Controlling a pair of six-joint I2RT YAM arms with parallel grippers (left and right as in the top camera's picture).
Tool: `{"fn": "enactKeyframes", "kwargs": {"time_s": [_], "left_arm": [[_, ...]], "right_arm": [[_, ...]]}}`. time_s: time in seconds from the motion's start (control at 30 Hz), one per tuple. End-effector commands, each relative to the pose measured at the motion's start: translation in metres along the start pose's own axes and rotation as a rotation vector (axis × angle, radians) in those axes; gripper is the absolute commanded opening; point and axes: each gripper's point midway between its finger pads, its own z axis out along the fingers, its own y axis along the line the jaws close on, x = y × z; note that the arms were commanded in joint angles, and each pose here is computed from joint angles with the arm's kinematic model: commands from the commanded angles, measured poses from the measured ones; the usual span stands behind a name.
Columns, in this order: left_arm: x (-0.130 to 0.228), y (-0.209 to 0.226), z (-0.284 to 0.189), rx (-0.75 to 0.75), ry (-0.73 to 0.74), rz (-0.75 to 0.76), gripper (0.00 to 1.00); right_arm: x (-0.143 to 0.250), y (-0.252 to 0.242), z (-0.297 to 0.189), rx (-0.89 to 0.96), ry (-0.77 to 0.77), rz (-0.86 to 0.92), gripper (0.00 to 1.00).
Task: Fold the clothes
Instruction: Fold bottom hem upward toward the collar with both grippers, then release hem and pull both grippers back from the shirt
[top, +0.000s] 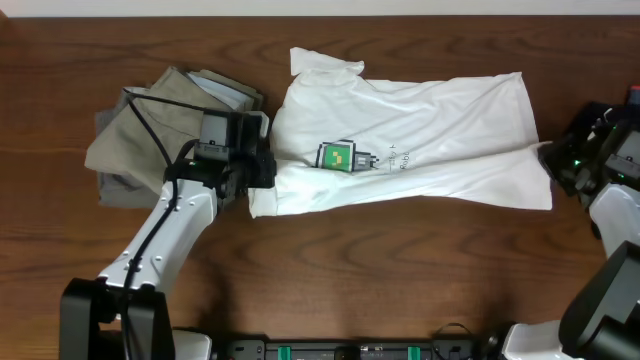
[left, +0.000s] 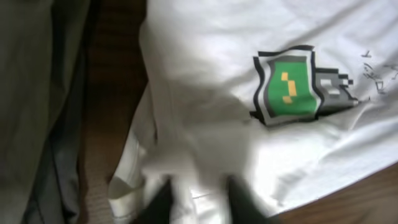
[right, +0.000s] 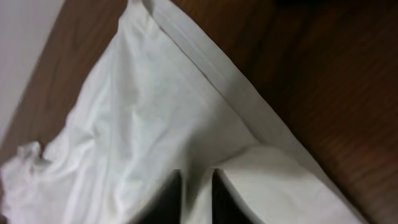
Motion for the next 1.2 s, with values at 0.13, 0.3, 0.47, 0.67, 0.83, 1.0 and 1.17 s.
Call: {"fn": "enactKeyframes", "kwargs": {"time_s": [0.13,0.3,0.47,0.67,0.83,1.0,1.17], "left_arm": [[-0.005,-0.013,-0.013,0.059,-0.008,0.01,0.69],[0.023,-0.017,-0.02,0.079,0.101,-0.032,0.69],[0.06,-0.012,-0.025,0.052,0.251,-0.082,0.69],[0.093,-0.004,-0.021,0.029,0.358,-0.12,0.69],[0.106,0.021,-0.002,-0.081,0.393,-0.114,0.63],[0.107,0.031,0.016,-0.111,0.401,-0.111,0.5],[0.112,0.036,0.03,-0.115,0.425,-0.117,0.33]], "right_arm": [[0.009,0.01,-0.001,-0.064,0.058,-0.069,0.48],[0.03,0.0,-0.003,-0.03,0.143,-0.084,0.5],[0.054,-0.021,-0.008,0.068,0.234,-0.067,0.53],[0.078,-0.076,-0.028,0.379,0.304,0.013,0.6],[0.073,-0.078,-0.026,0.393,0.272,0.037,0.59],[0.076,-0.083,-0.023,0.405,0.256,0.081,0.57],[0.08,-0.097,-0.019,0.447,0.212,0.118,0.52]]}}
